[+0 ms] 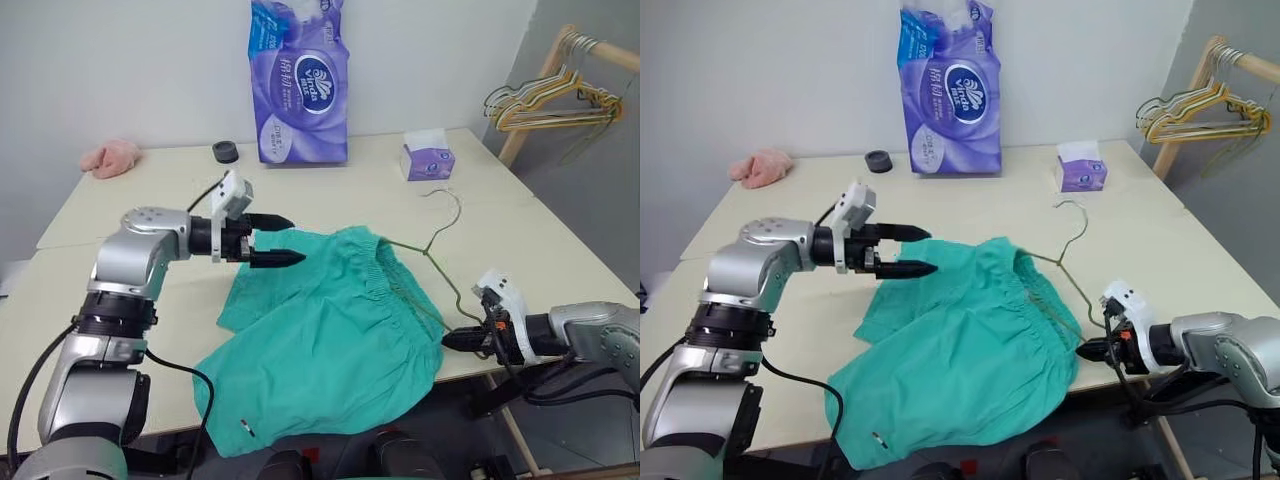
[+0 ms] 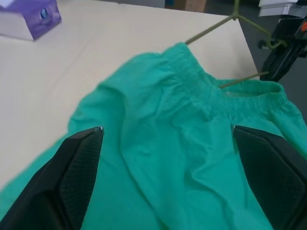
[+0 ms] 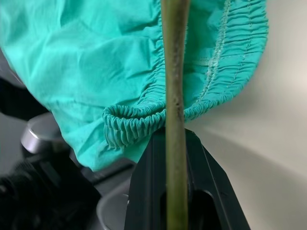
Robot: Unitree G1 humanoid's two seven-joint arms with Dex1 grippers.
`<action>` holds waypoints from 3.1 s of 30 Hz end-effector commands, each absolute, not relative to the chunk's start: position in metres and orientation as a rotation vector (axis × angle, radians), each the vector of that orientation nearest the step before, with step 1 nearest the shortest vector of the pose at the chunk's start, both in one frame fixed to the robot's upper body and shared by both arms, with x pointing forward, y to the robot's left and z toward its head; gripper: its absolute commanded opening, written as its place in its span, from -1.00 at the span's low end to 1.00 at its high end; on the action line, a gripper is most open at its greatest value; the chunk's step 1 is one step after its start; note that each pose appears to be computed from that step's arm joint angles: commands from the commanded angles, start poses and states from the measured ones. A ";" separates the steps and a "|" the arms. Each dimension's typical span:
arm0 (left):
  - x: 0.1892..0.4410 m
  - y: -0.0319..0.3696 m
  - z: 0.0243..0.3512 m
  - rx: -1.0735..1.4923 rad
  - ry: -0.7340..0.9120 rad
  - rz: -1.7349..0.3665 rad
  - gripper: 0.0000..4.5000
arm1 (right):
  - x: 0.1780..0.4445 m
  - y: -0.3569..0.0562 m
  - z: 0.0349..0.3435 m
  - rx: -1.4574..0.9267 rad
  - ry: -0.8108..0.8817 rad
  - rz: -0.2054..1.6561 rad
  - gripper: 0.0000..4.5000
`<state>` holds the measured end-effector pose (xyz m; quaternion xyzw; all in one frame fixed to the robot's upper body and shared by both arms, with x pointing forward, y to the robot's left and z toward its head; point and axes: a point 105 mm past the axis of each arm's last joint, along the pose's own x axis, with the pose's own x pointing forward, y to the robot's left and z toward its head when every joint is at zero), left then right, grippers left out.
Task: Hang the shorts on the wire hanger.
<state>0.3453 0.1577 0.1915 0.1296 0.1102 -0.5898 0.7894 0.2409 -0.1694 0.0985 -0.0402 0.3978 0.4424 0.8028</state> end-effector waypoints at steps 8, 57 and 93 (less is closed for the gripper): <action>0.327 0.139 0.192 0.601 0.266 -1.563 0.99 | 0.238 -0.133 0.132 -0.264 0.689 1.137 -1.00; 0.313 0.122 0.159 0.619 0.356 -1.729 0.99 | 0.228 -0.116 0.128 -0.531 0.619 1.223 -1.00; 0.328 0.135 0.137 0.553 0.388 -1.553 -1.00 | 0.256 -0.228 0.159 -0.808 0.646 0.900 0.85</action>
